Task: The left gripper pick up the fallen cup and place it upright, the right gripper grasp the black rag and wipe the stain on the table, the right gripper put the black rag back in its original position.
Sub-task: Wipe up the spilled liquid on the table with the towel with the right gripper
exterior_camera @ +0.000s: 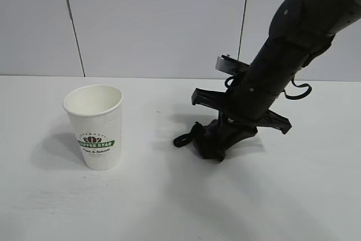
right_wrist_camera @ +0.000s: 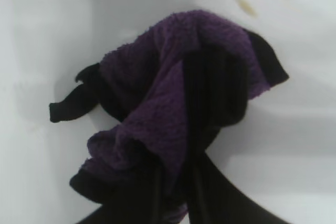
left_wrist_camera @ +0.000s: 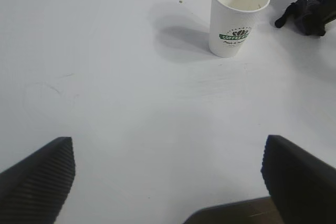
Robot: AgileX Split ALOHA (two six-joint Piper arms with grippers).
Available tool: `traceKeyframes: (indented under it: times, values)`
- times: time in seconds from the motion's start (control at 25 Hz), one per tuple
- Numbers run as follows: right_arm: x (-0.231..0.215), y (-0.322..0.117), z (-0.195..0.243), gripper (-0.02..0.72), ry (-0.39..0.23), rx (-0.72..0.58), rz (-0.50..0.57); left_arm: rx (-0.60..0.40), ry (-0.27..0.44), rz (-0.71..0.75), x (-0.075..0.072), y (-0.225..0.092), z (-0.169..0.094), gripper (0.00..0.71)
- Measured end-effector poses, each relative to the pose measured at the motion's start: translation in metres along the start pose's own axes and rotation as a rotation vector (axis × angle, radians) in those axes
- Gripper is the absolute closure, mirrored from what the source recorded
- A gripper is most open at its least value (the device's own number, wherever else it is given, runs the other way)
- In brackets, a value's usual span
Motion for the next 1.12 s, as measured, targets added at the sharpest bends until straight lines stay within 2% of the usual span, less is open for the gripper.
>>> traceKeyframes:
  times: [0.28, 0.4, 0.6, 0.84, 1.12]
  values:
    - [-0.028, 0.017, -0.010, 0.651, -0.053, -0.062, 0.136, 0.000, 0.000, 0.000, 0.000, 0.000, 0.000, 0.015]
    - [-0.025, 0.016, -0.009, 0.651, -0.057, -0.061, 0.135, 0.000, 0.000, 0.000, 0.000, 0.000, 0.000, 0.015]
    - [-0.003, 0.002, -0.003, 0.651, -0.047, -0.016, 0.002, 0.000, 0.000, 0.000, 0.000, 0.000, 0.000, 0.015]
    - [0.038, -0.029, 0.008, 0.651, 0.026, 0.075, -0.152, 0.000, 0.000, 0.000, 0.000, 0.000, 0.000, 0.015]
    - [0.067, -0.055, 0.017, 0.651, 0.118, 0.138, -0.248, 0.000, 0.000, 0.000, 0.000, 0.000, 0.000, 0.015]
Point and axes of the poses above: a point on each arm's last joint axis where the gripper is mounted, z pointing out along that axis toward the gripper, x along the wrist's bending axis when the last joint is at zero, y = z × x, the point moved 2 cm from there along z, pointing out along that axis toward the gripper, and after that the axes turned 13 degrees about z, right-handed, at the moved point
